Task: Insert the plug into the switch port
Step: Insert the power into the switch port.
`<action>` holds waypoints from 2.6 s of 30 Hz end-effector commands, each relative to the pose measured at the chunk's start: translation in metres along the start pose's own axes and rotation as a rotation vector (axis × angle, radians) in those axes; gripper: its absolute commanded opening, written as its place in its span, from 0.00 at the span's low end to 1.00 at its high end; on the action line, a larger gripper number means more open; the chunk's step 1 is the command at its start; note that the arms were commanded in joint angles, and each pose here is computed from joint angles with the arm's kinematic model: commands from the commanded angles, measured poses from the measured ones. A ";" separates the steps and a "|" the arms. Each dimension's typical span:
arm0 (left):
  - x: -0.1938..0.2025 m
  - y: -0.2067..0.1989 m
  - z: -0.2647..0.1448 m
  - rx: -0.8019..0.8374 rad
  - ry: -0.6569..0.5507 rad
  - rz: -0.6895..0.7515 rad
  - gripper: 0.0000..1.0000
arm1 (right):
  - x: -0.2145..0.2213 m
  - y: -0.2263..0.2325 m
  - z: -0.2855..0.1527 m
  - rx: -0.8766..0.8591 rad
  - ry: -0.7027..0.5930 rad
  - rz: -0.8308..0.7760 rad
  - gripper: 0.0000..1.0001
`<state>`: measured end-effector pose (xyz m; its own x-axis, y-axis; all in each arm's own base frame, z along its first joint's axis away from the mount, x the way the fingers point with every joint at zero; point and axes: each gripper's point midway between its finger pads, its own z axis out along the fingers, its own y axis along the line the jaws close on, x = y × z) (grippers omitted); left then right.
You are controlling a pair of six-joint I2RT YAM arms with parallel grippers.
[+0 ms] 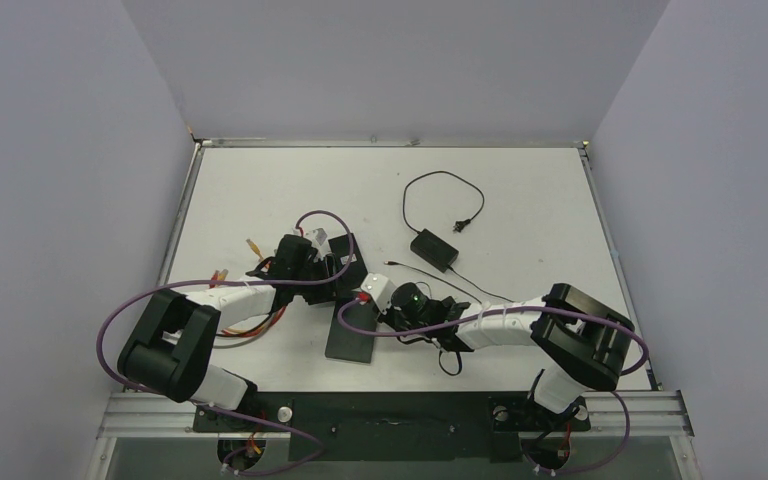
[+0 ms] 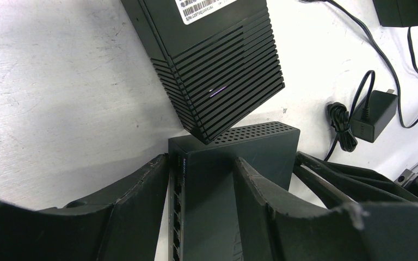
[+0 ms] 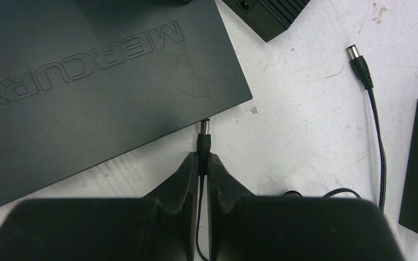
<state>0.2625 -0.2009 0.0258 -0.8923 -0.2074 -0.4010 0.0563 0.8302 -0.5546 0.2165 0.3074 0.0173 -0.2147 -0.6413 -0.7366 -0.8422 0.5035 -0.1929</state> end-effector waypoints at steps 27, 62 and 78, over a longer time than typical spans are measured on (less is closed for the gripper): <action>0.022 -0.022 0.006 0.068 0.069 0.098 0.42 | -0.030 0.015 -0.015 -0.079 -0.133 -0.075 0.00; 0.083 -0.037 -0.004 0.163 0.164 0.151 0.33 | -0.066 -0.001 -0.030 0.025 -0.306 -0.005 0.00; 0.095 -0.042 -0.010 0.193 0.169 0.170 0.32 | -0.091 -0.001 -0.037 0.013 -0.377 -0.031 0.00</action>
<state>0.2319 -0.2324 0.0284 -0.8407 -0.1119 -0.5297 0.2363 0.8044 -0.5450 0.1929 0.2847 0.0181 -0.1540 -0.6626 -0.7330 -0.8645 0.4496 -0.2248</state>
